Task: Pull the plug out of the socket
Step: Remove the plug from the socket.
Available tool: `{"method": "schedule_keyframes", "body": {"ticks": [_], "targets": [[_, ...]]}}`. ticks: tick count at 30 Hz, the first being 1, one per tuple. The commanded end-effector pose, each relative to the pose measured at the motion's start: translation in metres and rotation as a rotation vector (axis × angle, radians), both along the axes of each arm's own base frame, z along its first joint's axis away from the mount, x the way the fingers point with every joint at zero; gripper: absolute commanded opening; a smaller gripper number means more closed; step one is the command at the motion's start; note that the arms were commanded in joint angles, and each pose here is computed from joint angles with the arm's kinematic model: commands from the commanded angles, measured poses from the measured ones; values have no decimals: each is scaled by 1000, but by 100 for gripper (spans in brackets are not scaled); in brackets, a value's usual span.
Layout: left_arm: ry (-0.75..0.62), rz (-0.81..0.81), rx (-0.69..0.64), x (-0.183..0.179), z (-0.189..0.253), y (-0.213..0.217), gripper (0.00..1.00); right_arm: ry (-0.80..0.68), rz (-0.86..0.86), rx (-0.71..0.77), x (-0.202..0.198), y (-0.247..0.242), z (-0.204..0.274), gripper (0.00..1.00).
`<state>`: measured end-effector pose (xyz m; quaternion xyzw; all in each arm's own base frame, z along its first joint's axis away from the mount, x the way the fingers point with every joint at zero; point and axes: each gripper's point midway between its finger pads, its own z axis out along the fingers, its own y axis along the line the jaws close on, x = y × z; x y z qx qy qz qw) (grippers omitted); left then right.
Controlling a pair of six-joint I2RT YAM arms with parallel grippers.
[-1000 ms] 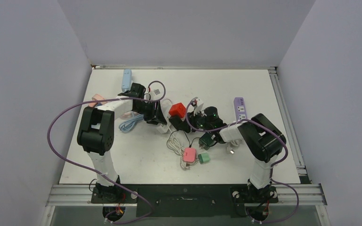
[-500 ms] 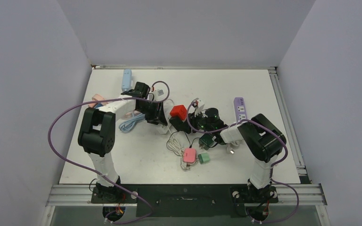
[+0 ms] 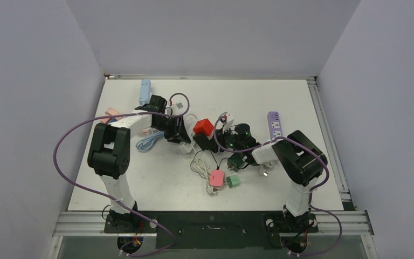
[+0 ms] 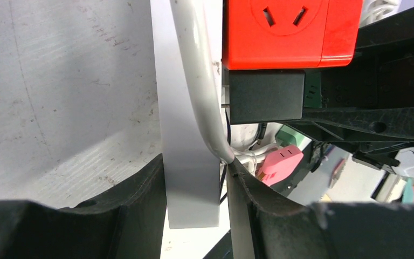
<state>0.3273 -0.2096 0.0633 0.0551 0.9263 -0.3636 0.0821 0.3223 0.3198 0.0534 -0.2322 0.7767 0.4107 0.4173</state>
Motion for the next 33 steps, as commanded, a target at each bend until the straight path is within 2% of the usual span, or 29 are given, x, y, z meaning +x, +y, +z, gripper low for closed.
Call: {"method": "schedule_keyframes", "body": {"ticks": [1,14,19,26,33], "targets": [[-66,31,-106,14,28,-4,0,-84,48,102,5,16,33,5],[-69,75,-152,21,34,0,0,-67,40,83,7,16,24,5],[-102,101,-8,25,21,17,0,-81,40,96,6,15,32,5],[-112,97,108,24,7,23,0,-97,43,123,2,15,43,5],[-119,100,144,25,5,26,0,-105,42,131,2,14,48,5]]}}
